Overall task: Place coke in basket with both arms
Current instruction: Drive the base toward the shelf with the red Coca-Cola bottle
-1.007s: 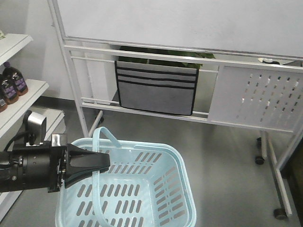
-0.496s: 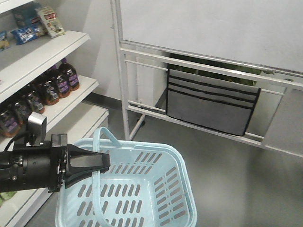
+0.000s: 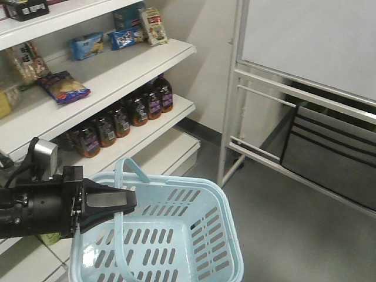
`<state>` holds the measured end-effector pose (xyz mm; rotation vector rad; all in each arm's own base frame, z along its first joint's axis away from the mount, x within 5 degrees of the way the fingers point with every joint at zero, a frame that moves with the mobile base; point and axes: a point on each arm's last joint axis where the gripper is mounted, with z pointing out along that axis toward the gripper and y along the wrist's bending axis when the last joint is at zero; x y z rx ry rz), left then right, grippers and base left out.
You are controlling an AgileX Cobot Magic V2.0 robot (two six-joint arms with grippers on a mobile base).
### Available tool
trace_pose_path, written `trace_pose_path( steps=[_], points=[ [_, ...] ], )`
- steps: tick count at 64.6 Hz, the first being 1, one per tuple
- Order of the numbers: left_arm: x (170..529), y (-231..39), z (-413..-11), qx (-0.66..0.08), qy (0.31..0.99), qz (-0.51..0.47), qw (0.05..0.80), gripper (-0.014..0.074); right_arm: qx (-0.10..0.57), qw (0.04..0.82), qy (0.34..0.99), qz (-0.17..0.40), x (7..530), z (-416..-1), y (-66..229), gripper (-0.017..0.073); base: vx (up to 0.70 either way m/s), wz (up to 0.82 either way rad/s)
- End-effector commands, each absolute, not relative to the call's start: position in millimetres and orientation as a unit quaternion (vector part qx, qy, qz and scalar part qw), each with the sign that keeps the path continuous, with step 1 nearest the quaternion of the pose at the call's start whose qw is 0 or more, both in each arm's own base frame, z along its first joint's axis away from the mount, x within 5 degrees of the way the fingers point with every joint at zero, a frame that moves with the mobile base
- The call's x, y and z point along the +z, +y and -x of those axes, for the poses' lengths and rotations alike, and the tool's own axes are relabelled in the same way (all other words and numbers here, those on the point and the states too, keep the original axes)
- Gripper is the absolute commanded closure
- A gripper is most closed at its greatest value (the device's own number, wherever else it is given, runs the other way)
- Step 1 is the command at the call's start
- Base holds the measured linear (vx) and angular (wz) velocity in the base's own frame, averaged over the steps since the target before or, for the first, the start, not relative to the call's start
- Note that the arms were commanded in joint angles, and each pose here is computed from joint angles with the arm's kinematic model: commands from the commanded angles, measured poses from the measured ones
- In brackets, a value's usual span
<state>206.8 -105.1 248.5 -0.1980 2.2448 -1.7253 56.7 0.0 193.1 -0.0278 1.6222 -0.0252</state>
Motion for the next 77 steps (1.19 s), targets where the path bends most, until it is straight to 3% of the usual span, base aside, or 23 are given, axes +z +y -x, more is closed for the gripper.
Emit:
trace_pose_path(
  steps=[1, 77],
  points=[
    [271.1, -106.7, -207.2, -0.654, 0.734, 0.069, 0.168, 0.06, -0.014, 0.718, 0.696, 0.014, 198.3, -56.1, 0.0, 0.0569, 0.12, 0.47],
    [271.1, -106.7, -207.2, -0.654, 0.734, 0.069, 0.168, 0.06, -0.014, 0.718, 0.696, 0.014, 198.3, -56.1, 0.0, 0.0569, 0.11, 0.49]
  ],
)
